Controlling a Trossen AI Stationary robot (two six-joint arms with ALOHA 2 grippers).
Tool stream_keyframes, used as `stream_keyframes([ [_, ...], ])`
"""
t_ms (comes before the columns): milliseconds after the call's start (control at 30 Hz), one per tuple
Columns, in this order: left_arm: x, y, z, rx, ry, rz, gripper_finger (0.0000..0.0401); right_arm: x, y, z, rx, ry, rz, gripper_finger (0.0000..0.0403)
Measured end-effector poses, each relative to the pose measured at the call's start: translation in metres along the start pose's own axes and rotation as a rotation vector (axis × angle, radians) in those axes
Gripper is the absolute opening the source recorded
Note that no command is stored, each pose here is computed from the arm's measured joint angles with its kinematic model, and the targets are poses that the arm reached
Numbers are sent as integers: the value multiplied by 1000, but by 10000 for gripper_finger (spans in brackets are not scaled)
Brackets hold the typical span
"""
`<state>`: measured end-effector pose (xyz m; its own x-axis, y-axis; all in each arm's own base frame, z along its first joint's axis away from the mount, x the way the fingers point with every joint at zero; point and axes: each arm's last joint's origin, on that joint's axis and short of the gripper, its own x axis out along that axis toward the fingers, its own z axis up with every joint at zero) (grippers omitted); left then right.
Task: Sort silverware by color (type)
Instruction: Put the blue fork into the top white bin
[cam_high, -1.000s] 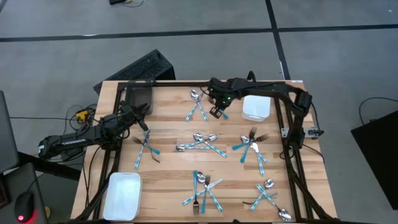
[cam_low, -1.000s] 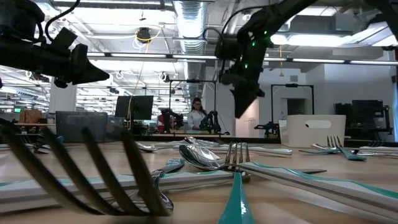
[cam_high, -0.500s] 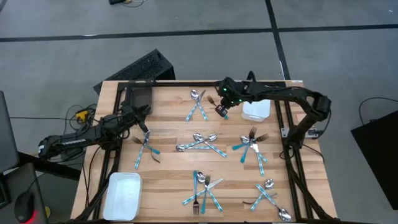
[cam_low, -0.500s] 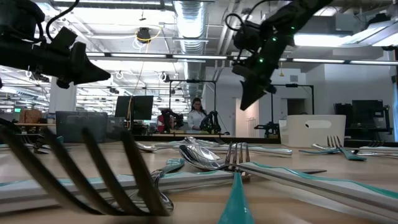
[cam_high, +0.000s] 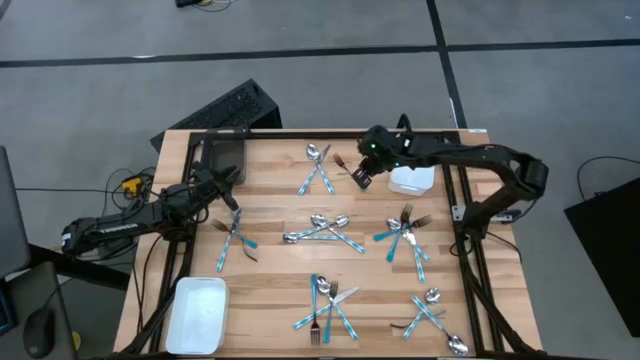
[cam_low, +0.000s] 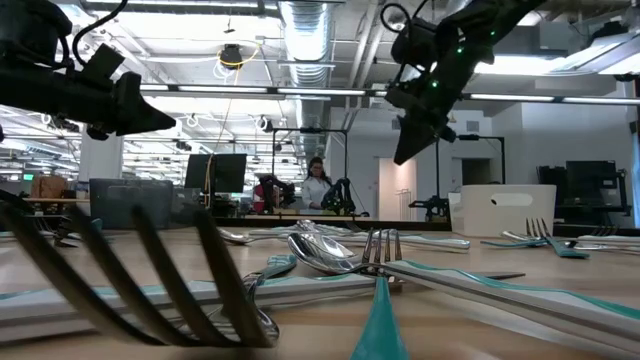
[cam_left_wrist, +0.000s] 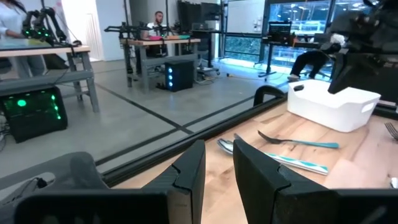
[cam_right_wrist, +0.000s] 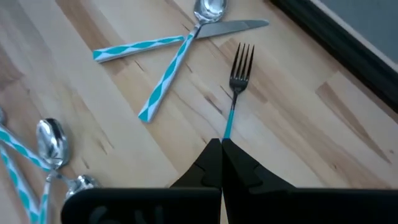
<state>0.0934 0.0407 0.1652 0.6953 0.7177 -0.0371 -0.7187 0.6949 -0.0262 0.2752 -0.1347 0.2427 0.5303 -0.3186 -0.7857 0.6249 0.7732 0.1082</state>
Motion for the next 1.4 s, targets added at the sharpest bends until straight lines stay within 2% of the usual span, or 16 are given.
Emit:
stream_keyframes([
  [133, 0, 0, 0, -2, 0, 0, 71, -11, -4, -9, 19, -25, -43, 19],
  [300, 0, 0, 0, 0, 0, 1, 71, -20, -11, -29, 68, -67, -43, 19],
  [433, 0, 1, 0, 15, -3, 48, 71, -29, -13, -38, 90, -91, -38, 19],
  [667, 0, 2, 4, 34, -35, 56, 71, -49, -9, -43, 78, -142, -26, 20],
  [867, 0, 2, 4, 38, -40, 56, 71, -61, -13, -52, 100, -130, -143, 20],
  [1100, 0, 2, 5, 28, -44, 56, 71, -62, -23, -56, 146, -109, -285, 20],
  [1233, 0, 2, 6, 13, -53, 55, 71, -55, -23, -50, 179, -132, -257, 29],
  [1400, 0, 1, 7, -22, -64, 53, 71, -40, -17, -43, 182, -159, -204, 62],
])
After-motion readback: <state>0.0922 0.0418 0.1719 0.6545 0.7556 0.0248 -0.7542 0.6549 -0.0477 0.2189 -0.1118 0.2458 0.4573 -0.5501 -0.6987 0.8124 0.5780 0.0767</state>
